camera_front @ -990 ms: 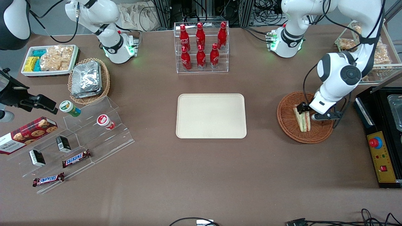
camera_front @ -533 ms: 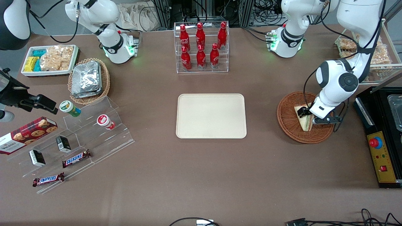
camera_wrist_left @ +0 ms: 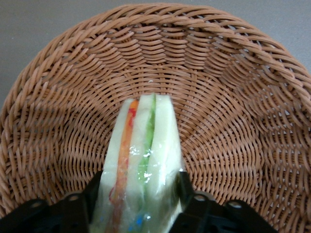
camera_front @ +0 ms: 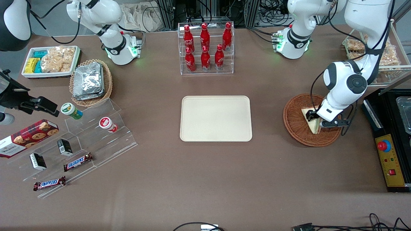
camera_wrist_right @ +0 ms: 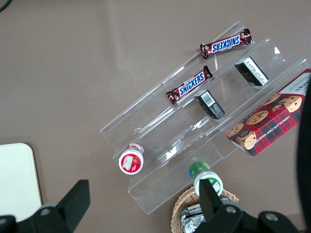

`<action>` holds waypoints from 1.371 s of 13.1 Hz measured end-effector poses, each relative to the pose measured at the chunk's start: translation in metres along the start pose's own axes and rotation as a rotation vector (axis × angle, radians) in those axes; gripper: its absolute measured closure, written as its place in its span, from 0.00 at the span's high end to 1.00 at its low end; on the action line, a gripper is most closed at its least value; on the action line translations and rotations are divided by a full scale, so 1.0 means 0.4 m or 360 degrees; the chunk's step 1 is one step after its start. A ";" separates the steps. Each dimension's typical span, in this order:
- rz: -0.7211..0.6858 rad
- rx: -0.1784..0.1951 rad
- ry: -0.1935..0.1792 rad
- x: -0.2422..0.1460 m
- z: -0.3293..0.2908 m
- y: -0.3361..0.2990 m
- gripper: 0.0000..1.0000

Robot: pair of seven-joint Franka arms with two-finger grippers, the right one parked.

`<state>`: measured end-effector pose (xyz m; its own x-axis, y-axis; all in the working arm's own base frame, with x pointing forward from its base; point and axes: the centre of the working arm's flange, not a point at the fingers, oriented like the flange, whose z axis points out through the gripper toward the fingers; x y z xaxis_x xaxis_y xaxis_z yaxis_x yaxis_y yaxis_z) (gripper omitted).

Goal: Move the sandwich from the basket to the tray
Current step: 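Lower the left gripper and close it on the wrapped sandwich, then lift the sandwich up out of the basket with the left gripper, then carry the sandwich over the white tray with the left gripper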

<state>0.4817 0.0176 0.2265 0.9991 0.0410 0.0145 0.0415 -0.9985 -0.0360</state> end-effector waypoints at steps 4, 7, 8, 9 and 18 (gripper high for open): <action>0.0008 0.0000 0.0002 0.001 -0.002 0.006 0.35; 0.0012 -0.0001 0.0010 0.007 -0.011 0.011 0.19; 0.0010 -0.0001 -0.0003 0.014 -0.025 0.015 0.19; 0.0006 0.0000 -0.0047 0.027 -0.056 0.022 0.19; 0.0109 0.0013 -0.0414 0.151 -0.857 0.166 0.19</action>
<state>0.5403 -0.0589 0.5675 0.9692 -0.0174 -0.2455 -0.0271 -0.9990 -0.0360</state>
